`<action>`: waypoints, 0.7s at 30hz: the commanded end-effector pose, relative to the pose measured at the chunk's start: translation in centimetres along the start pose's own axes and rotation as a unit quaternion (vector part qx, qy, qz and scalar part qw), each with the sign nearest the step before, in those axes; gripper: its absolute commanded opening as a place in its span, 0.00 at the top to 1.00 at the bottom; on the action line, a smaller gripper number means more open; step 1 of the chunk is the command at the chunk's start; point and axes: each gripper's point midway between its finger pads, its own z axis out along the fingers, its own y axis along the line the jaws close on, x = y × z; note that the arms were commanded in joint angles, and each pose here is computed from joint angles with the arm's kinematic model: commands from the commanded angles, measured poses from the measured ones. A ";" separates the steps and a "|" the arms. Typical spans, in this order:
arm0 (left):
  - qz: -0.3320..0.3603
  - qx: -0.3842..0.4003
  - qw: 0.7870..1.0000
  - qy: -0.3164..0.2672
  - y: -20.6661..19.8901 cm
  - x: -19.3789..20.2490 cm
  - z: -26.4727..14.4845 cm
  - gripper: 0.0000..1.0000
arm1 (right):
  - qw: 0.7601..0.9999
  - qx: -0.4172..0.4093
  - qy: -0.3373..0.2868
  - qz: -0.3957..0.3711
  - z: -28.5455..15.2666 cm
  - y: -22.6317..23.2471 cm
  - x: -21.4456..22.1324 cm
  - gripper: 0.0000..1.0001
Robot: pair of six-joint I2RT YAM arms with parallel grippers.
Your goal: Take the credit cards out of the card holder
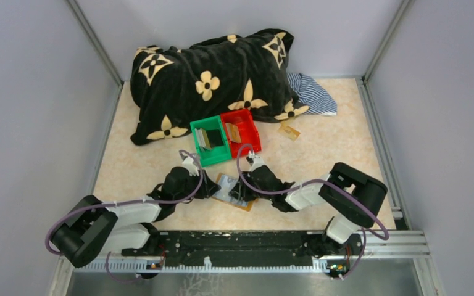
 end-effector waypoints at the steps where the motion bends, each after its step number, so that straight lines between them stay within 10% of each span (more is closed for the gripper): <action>1: -0.011 -0.038 0.996 0.083 2.4 4.5 -0.8 0.59 | 0.999 -0.031 -0.027 0.013 -0.3 1.1 -1.2 0.72; 9: -0.014 -0.037 0.994 0.100 2.3 5.0 -0.5 0.59 | 0.998 -0.040 -0.036 0.019 -0.7 1.2 -1.6 1.00; 21: -0.021 -0.030 0.992 0.119 2.1 5.6 0.1 0.60 | 0.996 -0.056 -0.059 0.025 -2.6 1.0 -3.0 1.00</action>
